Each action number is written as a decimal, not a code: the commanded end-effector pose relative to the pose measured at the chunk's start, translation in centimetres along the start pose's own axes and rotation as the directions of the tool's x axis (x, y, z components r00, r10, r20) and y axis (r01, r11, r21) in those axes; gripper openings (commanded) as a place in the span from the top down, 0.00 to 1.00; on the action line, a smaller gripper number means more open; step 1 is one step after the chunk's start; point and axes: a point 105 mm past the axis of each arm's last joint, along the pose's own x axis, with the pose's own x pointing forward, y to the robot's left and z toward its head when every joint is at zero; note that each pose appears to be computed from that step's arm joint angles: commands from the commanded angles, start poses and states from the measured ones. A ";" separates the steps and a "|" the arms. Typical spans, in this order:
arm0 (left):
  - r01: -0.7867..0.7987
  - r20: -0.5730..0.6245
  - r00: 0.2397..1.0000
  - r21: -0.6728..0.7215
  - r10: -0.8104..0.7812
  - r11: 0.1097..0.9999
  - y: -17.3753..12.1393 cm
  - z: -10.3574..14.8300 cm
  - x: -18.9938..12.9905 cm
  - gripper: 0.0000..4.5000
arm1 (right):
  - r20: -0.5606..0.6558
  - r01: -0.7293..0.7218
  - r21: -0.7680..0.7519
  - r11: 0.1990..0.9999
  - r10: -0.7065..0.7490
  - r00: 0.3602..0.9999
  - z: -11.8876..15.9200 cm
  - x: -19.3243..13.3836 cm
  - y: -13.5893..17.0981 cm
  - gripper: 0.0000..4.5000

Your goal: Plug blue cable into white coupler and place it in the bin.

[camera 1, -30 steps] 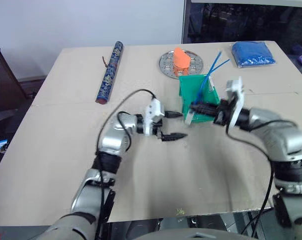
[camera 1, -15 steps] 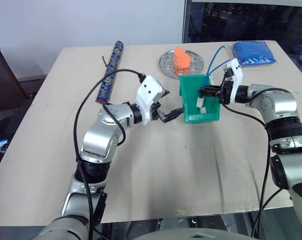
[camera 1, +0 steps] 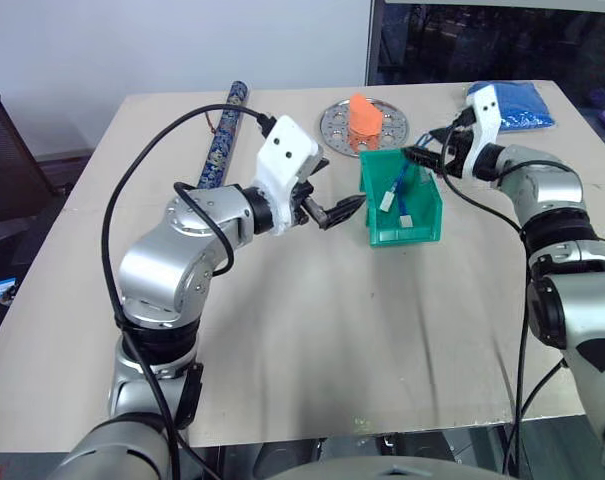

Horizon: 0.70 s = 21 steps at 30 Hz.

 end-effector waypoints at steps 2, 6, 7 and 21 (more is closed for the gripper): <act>-0.013 0.025 1.000 0.012 0.013 1.000 -0.3 0.7 -0.7 0.00 | 0.170 0.133 -0.079 0.988 -0.118 0.978 3.6 -1.8 -2.3 0.03; -0.022 0.012 1.000 0.010 0.022 1.000 -0.2 0.2 -1.1 0.00 | 0.242 0.093 -0.086 0.992 -0.069 0.968 3.4 -3.8 -1.5 0.03; -0.024 0.010 1.000 0.012 0.023 1.000 -0.2 0.2 -1.2 0.00 | 0.251 0.084 -0.089 0.992 -0.059 0.966 3.2 -4.2 -1.2 0.03; -0.118 -0.004 0.993 0.034 0.119 0.992 0.4 -2.1 -3.1 0.00 | 0.002 -0.125 -0.028 0.992 0.125 0.992 -9.8 -17.1 5.2 0.03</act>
